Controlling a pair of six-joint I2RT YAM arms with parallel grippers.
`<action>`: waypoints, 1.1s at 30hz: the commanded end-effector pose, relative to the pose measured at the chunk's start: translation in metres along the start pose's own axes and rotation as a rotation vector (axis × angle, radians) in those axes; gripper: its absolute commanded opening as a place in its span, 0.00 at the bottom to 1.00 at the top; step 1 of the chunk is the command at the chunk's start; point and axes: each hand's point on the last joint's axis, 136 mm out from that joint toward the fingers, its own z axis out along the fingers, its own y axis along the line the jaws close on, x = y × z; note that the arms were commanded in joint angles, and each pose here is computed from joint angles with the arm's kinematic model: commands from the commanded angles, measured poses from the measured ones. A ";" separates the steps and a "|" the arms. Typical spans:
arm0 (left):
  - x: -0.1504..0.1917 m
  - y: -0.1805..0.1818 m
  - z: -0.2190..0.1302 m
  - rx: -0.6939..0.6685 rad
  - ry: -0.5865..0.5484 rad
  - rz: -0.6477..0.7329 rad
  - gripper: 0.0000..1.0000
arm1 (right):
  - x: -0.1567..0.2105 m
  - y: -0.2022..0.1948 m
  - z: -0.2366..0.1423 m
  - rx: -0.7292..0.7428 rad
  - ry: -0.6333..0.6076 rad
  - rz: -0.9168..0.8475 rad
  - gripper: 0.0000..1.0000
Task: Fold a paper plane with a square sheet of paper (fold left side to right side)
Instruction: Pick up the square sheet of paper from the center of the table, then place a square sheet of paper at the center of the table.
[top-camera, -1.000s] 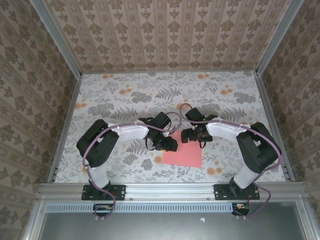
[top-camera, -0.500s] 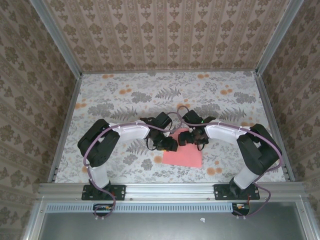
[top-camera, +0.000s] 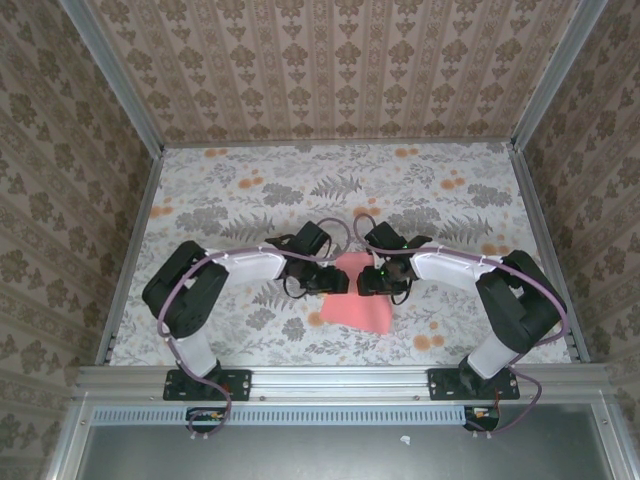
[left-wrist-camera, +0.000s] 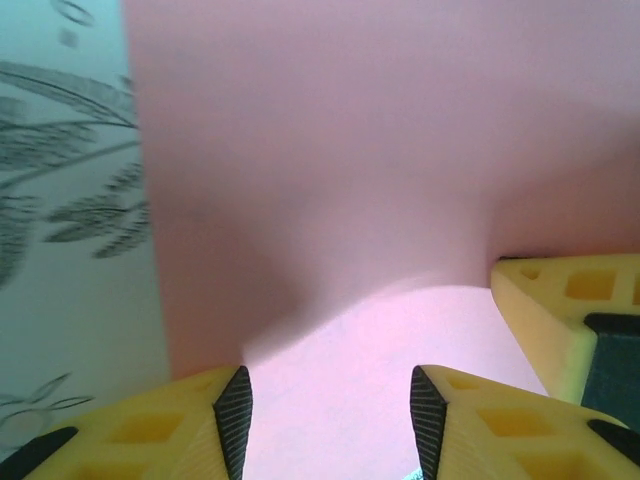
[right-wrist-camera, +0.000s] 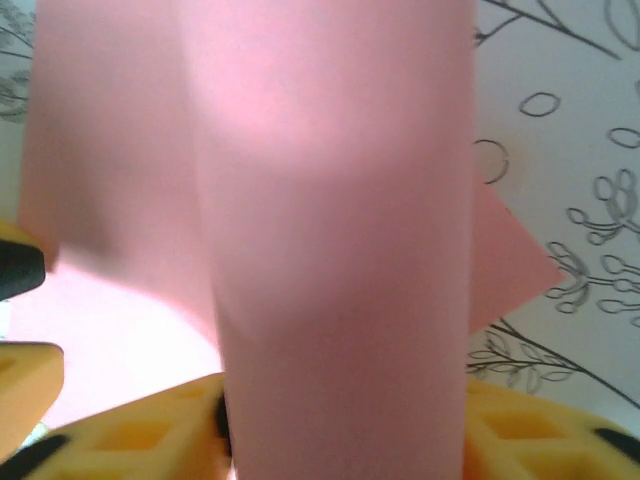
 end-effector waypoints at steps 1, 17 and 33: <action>-0.019 -0.012 -0.028 0.096 -0.109 0.002 0.52 | -0.002 0.013 -0.007 -0.097 -0.019 0.004 0.42; -0.058 -0.017 -0.228 0.347 -0.694 0.282 0.95 | -0.060 0.074 -0.147 -0.652 -0.422 -0.297 0.28; -0.047 -0.128 -0.298 0.550 -0.721 0.842 1.00 | -0.036 0.158 -0.313 -0.970 -0.621 -0.763 0.27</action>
